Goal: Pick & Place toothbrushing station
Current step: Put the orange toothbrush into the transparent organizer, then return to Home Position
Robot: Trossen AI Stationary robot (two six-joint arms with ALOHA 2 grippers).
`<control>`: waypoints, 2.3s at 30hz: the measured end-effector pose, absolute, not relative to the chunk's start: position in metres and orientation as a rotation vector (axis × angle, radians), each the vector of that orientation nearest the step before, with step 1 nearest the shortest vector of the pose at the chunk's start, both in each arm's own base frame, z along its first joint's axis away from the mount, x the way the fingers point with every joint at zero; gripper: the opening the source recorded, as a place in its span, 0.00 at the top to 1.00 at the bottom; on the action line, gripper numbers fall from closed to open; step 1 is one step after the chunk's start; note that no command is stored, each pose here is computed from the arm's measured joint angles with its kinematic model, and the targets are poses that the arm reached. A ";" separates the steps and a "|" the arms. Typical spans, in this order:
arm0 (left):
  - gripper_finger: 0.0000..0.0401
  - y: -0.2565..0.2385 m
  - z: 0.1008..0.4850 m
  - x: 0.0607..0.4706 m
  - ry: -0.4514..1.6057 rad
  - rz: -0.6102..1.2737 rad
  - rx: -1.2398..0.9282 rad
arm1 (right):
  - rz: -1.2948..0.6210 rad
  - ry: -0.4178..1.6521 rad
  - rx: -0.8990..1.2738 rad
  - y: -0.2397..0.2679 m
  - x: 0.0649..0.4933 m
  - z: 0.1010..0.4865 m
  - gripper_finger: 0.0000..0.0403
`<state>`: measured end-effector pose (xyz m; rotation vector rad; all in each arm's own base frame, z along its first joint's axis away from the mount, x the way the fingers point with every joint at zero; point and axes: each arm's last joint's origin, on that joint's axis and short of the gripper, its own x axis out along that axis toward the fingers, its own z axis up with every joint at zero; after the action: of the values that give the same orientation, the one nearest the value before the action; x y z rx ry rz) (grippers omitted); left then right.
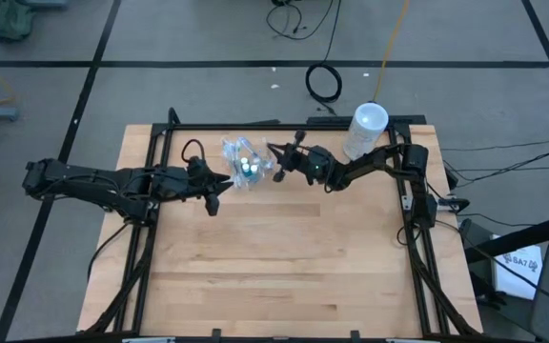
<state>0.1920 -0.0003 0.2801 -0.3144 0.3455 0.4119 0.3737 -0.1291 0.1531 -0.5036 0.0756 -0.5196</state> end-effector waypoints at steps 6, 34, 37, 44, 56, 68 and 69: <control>0.74 0.000 0.280 0.192 0.346 0.411 -0.311 | -0.609 0.102 -0.495 -0.131 0.372 0.153 0.87; 0.74 -0.001 0.282 0.191 0.371 0.359 -0.148 | -0.584 0.466 -0.467 -0.071 0.326 0.242 0.61; 0.74 -0.001 0.284 0.188 0.367 0.346 -0.096 | -0.563 0.473 -0.402 -0.058 0.309 0.261 0.62; 0.74 0.000 0.295 0.169 0.325 0.334 -0.062 | -0.525 0.405 -0.308 -0.034 0.265 0.304 0.63; 0.74 0.001 0.297 0.156 0.341 0.322 -0.022 | -0.524 0.229 -0.094 -0.021 0.220 0.342 0.63; 0.74 -0.005 0.313 0.119 0.186 0.192 0.069 | -0.405 0.051 -0.083 -0.010 0.168 0.295 0.62; 0.74 -0.005 0.310 0.116 0.177 0.191 0.067 | -0.368 0.025 -0.093 -0.009 0.163 0.291 0.62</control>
<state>0.1163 -0.0050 0.3098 0.0667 0.1768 0.1912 0.1629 -0.0094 0.2908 -0.0933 0.0254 -0.3684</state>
